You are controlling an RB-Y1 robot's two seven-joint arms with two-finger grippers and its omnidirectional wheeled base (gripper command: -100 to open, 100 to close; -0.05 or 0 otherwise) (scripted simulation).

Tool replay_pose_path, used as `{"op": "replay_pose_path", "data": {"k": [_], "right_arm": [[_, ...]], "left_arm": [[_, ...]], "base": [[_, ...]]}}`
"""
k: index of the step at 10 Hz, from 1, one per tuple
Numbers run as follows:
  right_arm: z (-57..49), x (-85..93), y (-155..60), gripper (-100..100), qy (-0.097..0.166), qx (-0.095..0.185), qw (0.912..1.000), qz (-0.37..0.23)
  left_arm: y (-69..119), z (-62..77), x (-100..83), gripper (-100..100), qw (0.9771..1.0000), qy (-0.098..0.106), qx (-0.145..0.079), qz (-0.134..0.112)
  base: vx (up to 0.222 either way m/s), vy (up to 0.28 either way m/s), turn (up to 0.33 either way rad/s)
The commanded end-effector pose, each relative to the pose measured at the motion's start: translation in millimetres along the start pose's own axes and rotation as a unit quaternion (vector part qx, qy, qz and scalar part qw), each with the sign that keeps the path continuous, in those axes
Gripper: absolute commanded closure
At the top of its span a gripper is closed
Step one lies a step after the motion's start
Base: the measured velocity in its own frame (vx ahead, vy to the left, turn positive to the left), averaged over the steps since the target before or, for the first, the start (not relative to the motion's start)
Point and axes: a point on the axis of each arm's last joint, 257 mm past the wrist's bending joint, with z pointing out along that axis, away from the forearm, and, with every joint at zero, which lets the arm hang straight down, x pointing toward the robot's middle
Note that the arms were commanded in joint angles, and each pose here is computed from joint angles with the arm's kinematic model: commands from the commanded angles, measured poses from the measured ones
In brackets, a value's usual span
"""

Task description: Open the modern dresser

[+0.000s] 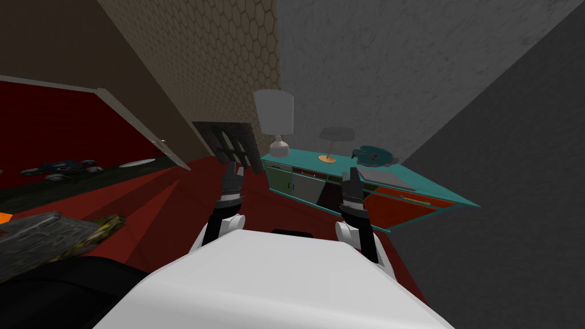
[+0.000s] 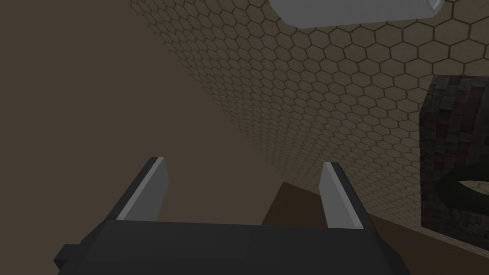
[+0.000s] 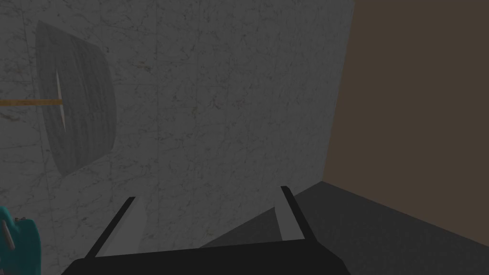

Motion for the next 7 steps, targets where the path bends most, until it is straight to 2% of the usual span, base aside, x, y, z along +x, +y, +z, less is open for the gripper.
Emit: {"op": "replay_pose_path", "data": {"k": [1,7], "right_arm": [[0.0,0.0,0.0,0,0.0,0.0,1.0,0.0],[0.0,0.0,0.2,0,0.0,0.0,1.0,0.0]], "left_arm": [[0.0,0.0,0.0,0,1.0,0.0,0.0,0.0],[-0.2,0.0,0.0,0,1.0,0.0,0.0,0.0]], "base": [[0.0,0.0,0.0],[0.0,0.0,0.0]]}}
